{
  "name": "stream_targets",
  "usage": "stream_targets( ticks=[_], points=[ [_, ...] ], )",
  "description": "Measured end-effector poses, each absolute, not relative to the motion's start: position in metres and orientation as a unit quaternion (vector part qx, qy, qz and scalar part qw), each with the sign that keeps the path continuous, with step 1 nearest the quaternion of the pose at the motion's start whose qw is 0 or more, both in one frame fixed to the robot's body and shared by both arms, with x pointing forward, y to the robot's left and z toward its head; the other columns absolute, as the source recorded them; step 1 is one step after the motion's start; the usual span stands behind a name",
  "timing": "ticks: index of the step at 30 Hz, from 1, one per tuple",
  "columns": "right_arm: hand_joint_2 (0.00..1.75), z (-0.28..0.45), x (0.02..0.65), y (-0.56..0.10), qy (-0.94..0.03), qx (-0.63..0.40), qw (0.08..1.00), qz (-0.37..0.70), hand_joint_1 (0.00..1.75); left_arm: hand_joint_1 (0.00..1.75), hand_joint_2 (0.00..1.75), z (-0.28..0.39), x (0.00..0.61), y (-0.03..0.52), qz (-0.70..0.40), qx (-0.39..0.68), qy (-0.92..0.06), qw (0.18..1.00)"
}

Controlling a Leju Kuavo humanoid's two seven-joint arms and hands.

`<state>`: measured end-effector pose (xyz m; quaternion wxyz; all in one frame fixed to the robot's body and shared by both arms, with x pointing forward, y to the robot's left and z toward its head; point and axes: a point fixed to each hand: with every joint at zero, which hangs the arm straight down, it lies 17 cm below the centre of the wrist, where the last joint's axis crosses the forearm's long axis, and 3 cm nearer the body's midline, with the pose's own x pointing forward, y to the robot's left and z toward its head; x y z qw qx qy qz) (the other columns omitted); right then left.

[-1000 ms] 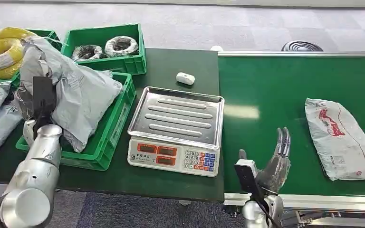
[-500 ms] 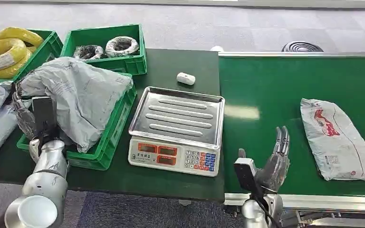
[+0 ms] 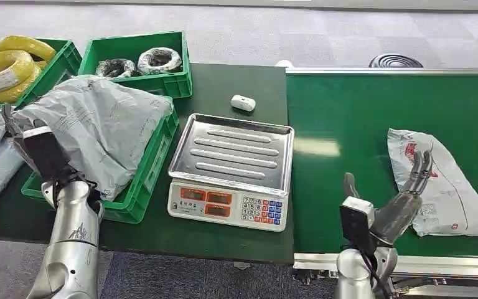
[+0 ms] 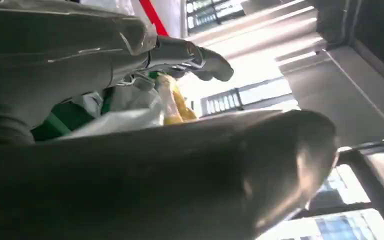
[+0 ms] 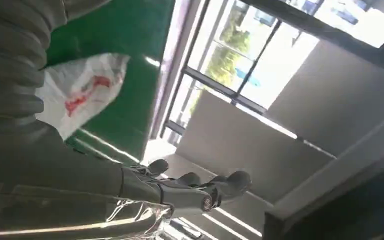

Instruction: Moved the parcel from conveyor to table for the left to box.

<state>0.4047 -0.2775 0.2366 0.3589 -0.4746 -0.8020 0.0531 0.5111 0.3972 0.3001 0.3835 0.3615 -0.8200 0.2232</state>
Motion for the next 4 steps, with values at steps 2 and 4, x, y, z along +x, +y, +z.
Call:
stream_targets(
  ticks=[2, 4],
  points=[
    [1.75, 0.255, 0.399, -0.284, -0.806, -0.485, 0.337, 0.043, 0.0, 0.0, 0.0, 0.317, 0.501, 0.388, 0.221, 0.351, -0.836, 0.358],
    [1.75, 0.27, 0.395, -0.289, -0.808, -0.493, 0.321, 0.032, 0.0, 0.0, 0.0, 0.338, 0.488, 0.379, 0.225, 0.333, -0.855, 0.328]
  ],
)
